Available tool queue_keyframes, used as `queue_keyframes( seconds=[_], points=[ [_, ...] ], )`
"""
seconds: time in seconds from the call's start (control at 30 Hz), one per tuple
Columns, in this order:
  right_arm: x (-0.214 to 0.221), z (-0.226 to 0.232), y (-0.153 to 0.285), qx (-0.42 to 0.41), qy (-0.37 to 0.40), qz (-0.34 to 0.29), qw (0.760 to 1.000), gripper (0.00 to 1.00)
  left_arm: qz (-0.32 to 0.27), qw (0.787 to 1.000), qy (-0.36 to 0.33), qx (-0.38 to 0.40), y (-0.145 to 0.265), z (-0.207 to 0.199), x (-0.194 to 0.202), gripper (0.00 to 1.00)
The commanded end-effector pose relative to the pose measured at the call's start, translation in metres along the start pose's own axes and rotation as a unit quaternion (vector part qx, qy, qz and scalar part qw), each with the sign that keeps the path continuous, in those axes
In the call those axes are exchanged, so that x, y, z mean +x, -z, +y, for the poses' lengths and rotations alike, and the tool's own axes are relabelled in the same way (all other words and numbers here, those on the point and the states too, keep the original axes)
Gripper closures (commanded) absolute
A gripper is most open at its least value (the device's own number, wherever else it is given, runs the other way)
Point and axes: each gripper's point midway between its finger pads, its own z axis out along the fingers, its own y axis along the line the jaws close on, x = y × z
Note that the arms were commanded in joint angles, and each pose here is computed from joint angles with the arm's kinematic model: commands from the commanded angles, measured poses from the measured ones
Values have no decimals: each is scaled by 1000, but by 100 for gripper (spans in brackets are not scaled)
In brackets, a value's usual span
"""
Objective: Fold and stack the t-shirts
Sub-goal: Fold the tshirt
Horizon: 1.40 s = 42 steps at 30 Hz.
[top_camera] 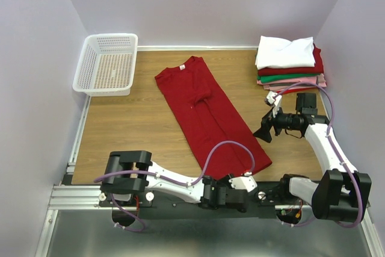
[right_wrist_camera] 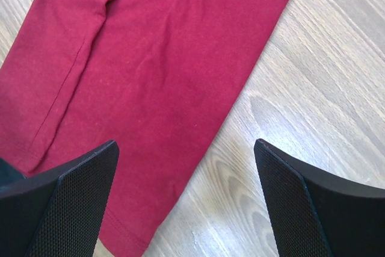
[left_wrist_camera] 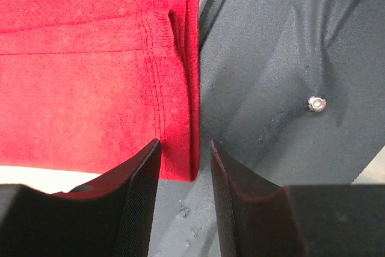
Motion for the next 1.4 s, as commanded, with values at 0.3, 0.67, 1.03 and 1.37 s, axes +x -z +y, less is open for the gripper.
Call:
queue_keyframes(
  seconds=[0.3,0.67,1.03,1.37],
  points=[
    [-5,2,2,-9,-4,-6,1000,0,25,997,-10,-71,-15,15,16,72],
    [-3,1,7,4,21,5,1000,0,30,998,-2,-60,-11,13,20,100],
    [101,56,45,-211,268,202,918,18,-6,999,46,3,5,5,7,100],
    [91,83,22,-266,345,157,886,21,-28,996,75,26,11,3,-10,100]
  ],
)
